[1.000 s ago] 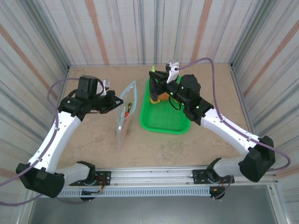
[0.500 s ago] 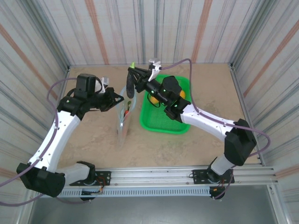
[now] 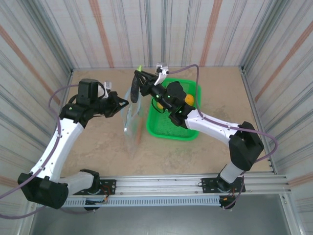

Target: Place the food in the zip-top bag and seal the zipper

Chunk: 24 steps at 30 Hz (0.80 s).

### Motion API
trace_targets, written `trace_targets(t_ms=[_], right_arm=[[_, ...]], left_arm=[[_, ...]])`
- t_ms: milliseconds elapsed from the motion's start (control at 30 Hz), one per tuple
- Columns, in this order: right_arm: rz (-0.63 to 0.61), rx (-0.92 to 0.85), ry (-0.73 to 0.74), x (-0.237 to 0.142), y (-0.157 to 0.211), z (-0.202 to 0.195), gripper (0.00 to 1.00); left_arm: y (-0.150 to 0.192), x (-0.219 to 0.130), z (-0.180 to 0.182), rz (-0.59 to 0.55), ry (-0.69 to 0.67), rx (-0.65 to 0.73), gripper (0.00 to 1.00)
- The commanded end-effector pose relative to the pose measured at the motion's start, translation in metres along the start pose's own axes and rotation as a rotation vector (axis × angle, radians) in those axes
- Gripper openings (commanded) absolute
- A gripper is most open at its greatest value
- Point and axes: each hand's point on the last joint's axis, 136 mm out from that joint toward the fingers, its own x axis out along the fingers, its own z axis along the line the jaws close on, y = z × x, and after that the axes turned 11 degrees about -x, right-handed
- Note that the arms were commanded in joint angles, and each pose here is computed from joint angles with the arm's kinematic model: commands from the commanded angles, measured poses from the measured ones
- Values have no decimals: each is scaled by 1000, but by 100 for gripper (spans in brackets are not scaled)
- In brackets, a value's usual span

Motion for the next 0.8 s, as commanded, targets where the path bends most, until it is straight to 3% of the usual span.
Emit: trace_targets(t_ms=[0, 200, 367, 600, 767], right_arm=[[17, 35, 1, -1, 19, 5, 14], [98, 45, -16, -12, 46, 9, 15], [229, 57, -56, -27, 76, 17, 23], [318, -1, -79, -42, 78, 21, 59], [576, -40, -67, -49, 93, 19, 53]], left_arm=[[-5, -4, -7, -21, 39, -1, 0], [-15, -9, -10, -59, 47, -5, 0], [-18, -10, -9, -71, 36, 1, 0], [-20, -13, -6, -84, 10, 33, 0], [-17, -13, 3, -86, -32, 58, 0]])
